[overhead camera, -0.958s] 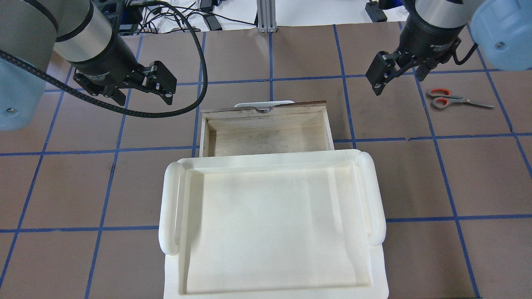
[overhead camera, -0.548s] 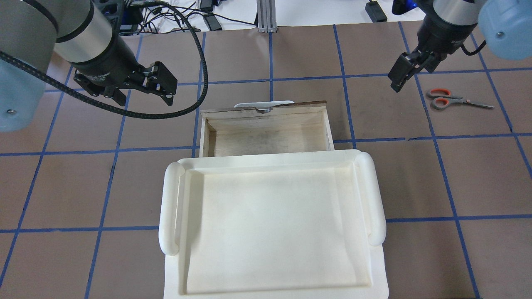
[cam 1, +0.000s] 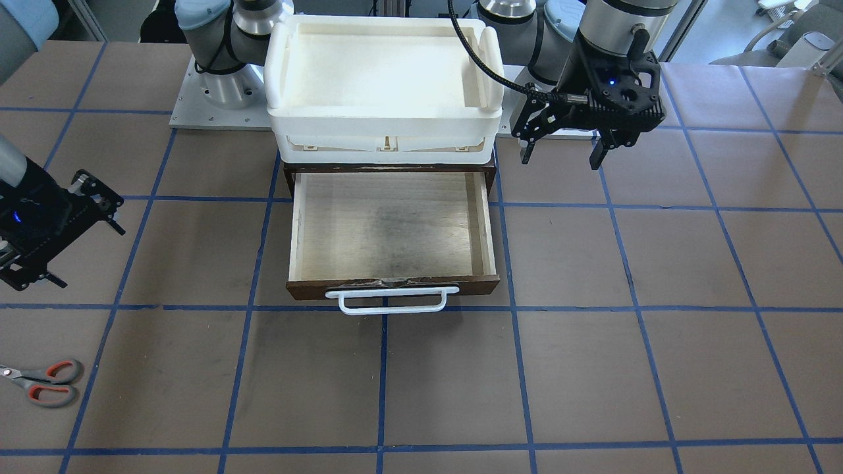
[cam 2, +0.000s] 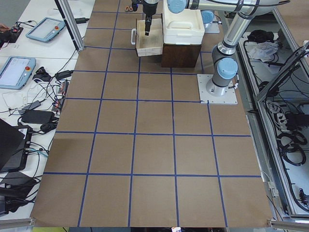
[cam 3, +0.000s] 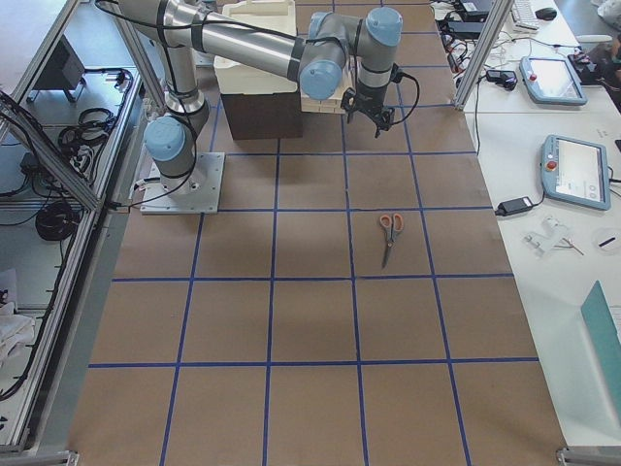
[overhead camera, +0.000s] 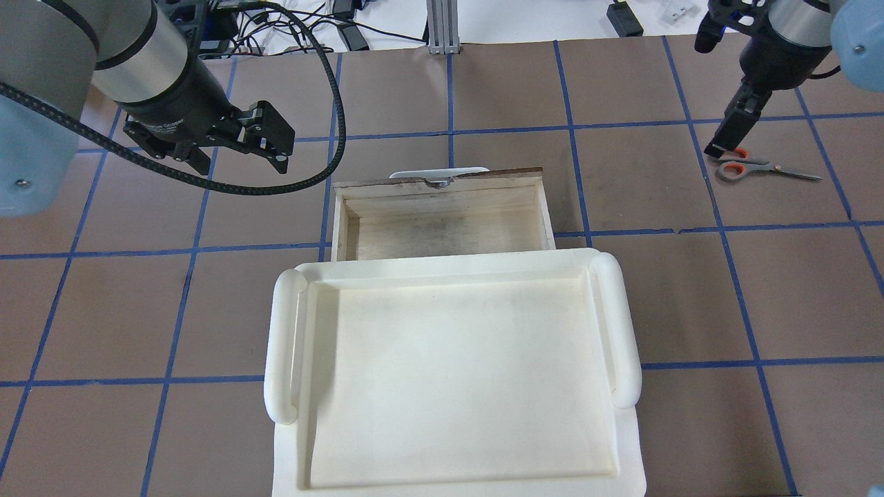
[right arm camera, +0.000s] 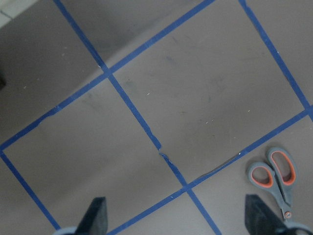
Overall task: Put scissors in drawer and close it
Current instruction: 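Move the right gripper over the grey-orange scissors and lower it, then close the right gripper on the scissors' blades below the handles, then lift the scissors with the right gripper and carry them over the drawer, then lower the scissors into the drawer and open the right gripper, then raise the right gripper out of the drawer back toward its start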
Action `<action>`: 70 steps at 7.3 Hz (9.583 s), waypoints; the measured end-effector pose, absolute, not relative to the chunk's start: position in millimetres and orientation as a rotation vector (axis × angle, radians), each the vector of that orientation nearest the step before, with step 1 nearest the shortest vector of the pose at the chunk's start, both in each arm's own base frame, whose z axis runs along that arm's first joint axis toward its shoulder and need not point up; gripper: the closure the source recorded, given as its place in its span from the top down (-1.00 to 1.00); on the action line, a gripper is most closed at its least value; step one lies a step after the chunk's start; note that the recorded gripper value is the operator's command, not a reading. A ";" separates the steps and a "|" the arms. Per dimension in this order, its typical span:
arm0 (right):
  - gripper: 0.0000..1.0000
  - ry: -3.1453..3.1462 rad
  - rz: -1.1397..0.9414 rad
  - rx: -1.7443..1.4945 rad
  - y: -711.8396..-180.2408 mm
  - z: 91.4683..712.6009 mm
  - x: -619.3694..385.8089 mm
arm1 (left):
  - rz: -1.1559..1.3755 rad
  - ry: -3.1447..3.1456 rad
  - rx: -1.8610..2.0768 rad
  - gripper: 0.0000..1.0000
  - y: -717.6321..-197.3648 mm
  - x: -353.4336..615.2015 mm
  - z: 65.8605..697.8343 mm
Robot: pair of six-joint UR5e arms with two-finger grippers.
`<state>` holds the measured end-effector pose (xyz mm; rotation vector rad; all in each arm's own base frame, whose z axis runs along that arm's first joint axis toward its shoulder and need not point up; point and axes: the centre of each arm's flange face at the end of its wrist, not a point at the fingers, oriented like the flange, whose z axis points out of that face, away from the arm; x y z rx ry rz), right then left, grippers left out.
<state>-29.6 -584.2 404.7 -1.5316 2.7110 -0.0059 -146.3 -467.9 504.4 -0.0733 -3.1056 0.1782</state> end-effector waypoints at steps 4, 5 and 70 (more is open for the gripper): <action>1.00 2.511 -0.017 -1.880 -619.6 344.0 -99.9 | 0.173 -3.106 -0.074 1.00 -468.1 -146.3 504.2; 1.00 2.477 -0.018 -1.917 -625.8 326.7 -119.2 | 0.173 -3.105 -0.074 1.00 -468.0 -146.4 504.4; 1.00 2.765 -0.194 -1.408 -519.0 419.6 289.9 | 0.154 -3.099 -0.072 1.00 -473.5 -146.5 497.7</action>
